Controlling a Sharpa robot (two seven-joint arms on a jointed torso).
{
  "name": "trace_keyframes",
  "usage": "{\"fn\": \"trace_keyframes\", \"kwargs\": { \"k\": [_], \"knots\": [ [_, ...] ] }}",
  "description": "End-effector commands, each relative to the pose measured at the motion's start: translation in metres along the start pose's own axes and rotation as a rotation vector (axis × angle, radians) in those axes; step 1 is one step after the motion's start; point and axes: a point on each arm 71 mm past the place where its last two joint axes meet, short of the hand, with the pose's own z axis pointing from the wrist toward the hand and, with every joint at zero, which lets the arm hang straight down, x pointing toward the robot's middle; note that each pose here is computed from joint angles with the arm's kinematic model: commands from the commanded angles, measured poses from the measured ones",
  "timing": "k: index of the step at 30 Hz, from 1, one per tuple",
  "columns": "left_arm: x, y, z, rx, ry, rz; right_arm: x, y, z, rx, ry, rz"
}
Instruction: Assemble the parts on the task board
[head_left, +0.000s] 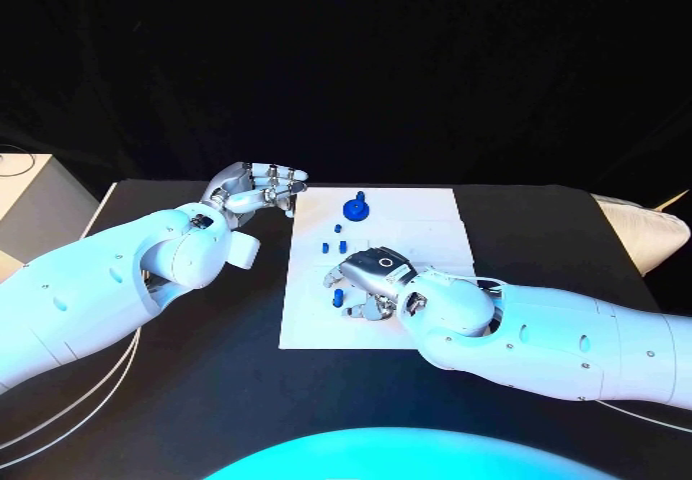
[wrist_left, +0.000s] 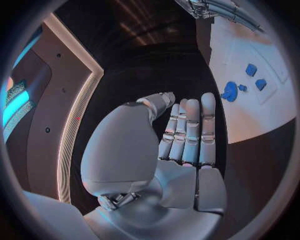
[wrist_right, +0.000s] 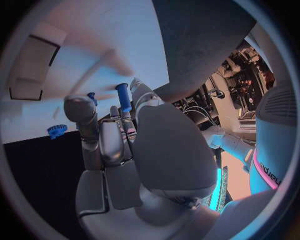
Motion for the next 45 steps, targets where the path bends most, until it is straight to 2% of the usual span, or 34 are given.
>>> {"fn": "trace_keyframes", "kwargs": {
  "k": [1,7,11,14,18,22,30,38,45],
  "knots": [
    [0.0020,-0.0010,0.0002,0.006,0.015,-0.007,-0.003,-0.002,-0.002,0.001,-0.041,0.010],
    [0.0013,-0.0008,0.0001,0.005,0.013,-0.007,-0.008,-0.009,-0.008,0.014,-0.082,0.030],
    [0.0012,-0.0007,0.0000,0.005,0.014,-0.007,-0.022,-0.022,-0.019,0.028,-0.158,0.119],
    [0.0009,-0.0006,-0.0001,0.006,0.013,-0.006,-0.037,-0.040,-0.029,0.072,-0.202,0.236],
    [0.0001,0.0003,-0.0008,0.005,0.011,-0.006,-0.055,-0.065,-0.042,0.145,-0.204,0.346],
    [-0.0001,0.0059,-0.0043,-0.004,0.008,-0.009,-0.065,-0.095,-0.062,0.264,-0.142,0.435],
    [0.0011,0.0136,-0.0105,-0.019,0.008,-0.017,-0.059,-0.132,-0.104,0.497,0.022,0.504],
    [0.0034,0.0168,-0.0148,-0.026,0.014,-0.023,-0.052,-0.137,-0.128,0.633,0.101,0.460],
    [0.0059,0.0164,-0.0165,-0.025,0.020,-0.025,-0.043,-0.133,-0.134,0.712,0.148,0.438]
  ]
}}
